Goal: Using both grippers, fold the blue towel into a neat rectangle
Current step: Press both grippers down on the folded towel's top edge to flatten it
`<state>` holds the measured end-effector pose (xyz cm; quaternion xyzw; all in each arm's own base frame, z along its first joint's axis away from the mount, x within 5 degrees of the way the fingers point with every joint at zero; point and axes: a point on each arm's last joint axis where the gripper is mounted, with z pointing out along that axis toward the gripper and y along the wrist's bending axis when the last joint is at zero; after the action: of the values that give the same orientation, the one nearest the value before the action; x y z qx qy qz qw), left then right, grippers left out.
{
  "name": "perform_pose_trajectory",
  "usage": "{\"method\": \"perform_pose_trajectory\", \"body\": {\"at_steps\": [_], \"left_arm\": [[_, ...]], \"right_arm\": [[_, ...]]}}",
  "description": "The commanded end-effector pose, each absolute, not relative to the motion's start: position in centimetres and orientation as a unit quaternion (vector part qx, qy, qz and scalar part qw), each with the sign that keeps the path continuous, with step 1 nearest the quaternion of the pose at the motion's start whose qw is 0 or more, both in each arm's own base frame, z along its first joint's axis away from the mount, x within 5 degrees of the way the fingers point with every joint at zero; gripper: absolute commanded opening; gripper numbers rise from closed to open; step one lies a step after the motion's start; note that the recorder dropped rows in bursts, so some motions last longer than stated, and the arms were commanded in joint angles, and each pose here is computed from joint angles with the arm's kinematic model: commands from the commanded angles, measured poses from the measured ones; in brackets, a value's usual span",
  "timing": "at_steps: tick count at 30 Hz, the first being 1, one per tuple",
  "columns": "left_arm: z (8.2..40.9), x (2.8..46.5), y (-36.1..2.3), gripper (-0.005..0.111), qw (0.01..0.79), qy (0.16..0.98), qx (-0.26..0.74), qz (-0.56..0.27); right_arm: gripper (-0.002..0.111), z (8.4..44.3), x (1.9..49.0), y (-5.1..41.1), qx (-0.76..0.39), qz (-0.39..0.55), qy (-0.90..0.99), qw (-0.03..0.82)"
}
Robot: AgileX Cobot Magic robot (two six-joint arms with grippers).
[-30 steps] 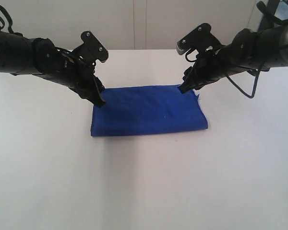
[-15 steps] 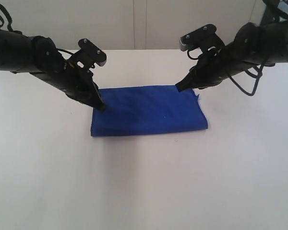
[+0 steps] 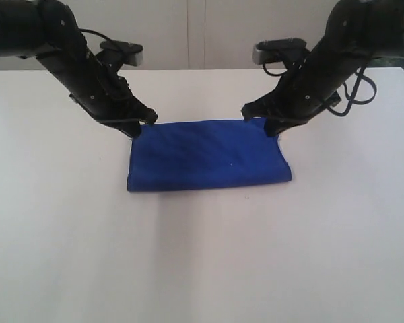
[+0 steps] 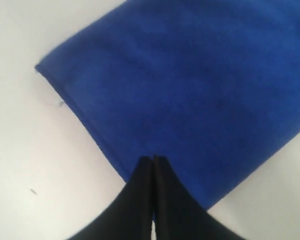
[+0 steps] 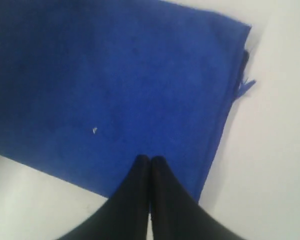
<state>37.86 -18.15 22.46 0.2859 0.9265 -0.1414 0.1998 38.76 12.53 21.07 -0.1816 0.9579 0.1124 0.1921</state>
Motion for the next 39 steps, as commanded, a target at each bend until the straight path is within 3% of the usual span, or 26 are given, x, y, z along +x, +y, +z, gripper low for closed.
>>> {"method": "perform_pose_trajectory", "body": {"at_steps": [1, 16, 29, 39], "left_arm": [[19.9, 38.0, -18.6, 0.000, 0.149, 0.938, 0.268, -0.162], [14.2, 38.6, -18.7, 0.000, 0.090, 0.943, 0.286, -0.145], [14.1, 39.1, -18.4, 0.000, 0.113, 0.935, 0.316, -0.116], [14.0, 38.7, -18.3, 0.000, 0.091, 0.936, 0.321, -0.115]], "right_arm": [[0.000, 18.4, 39.1, 12.4, -0.176, 0.108, 0.967, 0.149], [0.000, 13.4, 39.6, 12.5, -0.173, 0.098, 0.976, 0.093], [0.000, 12.9, 38.6, 12.4, -0.133, 0.104, 0.985, 0.029], [0.000, 12.9, 39.0, 12.4, -0.129, 0.102, 0.985, 0.051]]}}
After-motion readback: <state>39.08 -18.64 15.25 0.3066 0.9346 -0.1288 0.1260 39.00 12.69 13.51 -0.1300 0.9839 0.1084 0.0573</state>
